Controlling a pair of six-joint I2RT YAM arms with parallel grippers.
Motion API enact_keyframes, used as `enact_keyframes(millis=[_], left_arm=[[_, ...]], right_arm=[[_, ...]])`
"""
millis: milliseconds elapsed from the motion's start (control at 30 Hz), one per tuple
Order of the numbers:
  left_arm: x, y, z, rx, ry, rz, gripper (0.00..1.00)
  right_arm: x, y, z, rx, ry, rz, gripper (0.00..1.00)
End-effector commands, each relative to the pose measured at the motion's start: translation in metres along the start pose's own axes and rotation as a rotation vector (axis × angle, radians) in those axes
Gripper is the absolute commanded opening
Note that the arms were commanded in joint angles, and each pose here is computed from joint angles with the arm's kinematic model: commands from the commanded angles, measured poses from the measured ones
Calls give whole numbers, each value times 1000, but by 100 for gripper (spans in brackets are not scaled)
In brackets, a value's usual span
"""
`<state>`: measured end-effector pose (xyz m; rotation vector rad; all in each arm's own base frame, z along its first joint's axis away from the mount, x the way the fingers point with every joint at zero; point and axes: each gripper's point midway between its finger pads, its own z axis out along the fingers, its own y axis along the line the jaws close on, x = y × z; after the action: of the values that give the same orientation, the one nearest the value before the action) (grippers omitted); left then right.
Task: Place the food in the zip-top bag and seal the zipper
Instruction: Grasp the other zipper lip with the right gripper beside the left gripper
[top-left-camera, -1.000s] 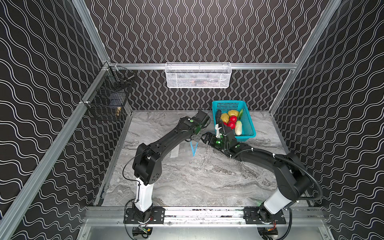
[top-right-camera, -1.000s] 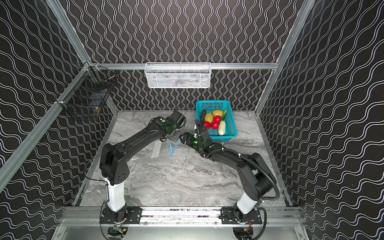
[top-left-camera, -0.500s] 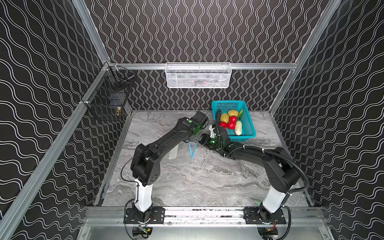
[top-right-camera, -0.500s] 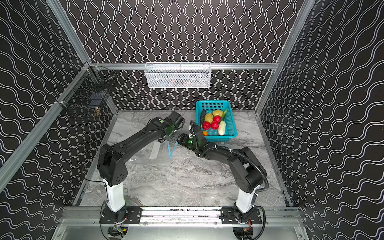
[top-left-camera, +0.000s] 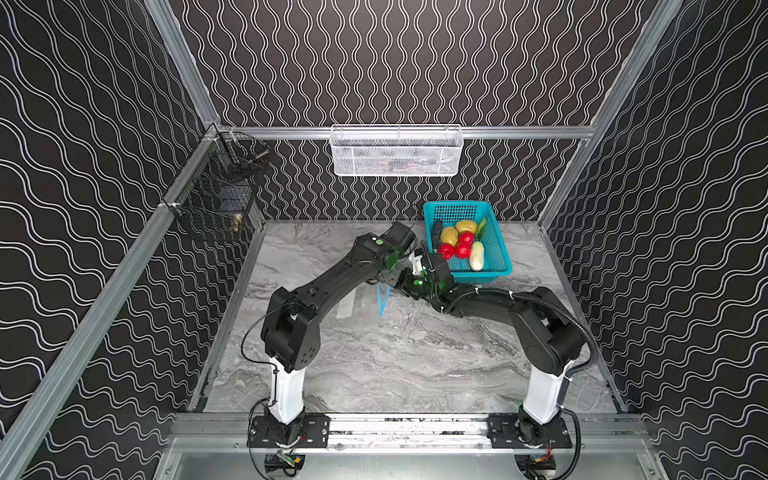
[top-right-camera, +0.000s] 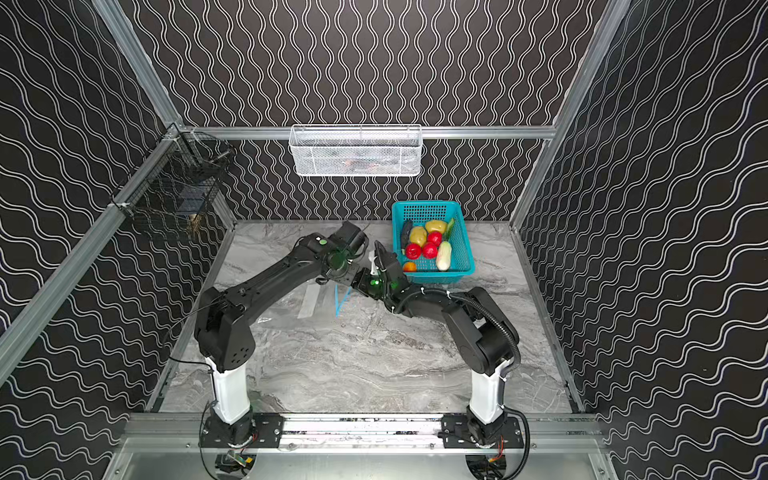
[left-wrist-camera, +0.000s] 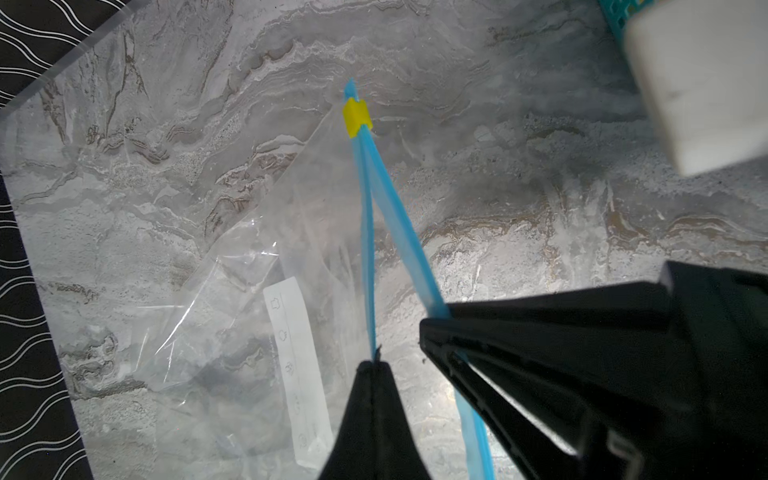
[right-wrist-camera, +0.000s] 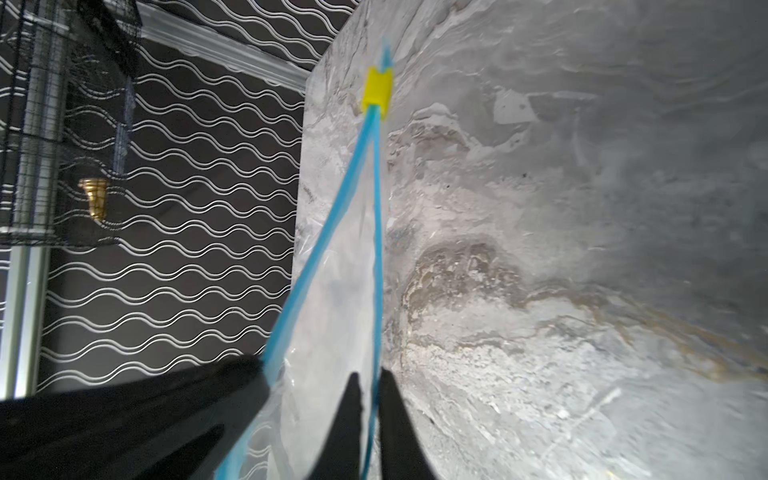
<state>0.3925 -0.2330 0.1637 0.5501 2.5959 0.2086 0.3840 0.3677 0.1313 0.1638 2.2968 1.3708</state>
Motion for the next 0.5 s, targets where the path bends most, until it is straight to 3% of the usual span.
enact_keyframes(millis=[0, 467], left_arm=[[2, 1, 0, 2, 6, -19, 0], [8, -7, 12, 21, 55, 6, 0]], right_arm=[[-5, 18, 0, -66, -7, -11, 0], [-7, 30, -7, -77, -19, -53, 0]])
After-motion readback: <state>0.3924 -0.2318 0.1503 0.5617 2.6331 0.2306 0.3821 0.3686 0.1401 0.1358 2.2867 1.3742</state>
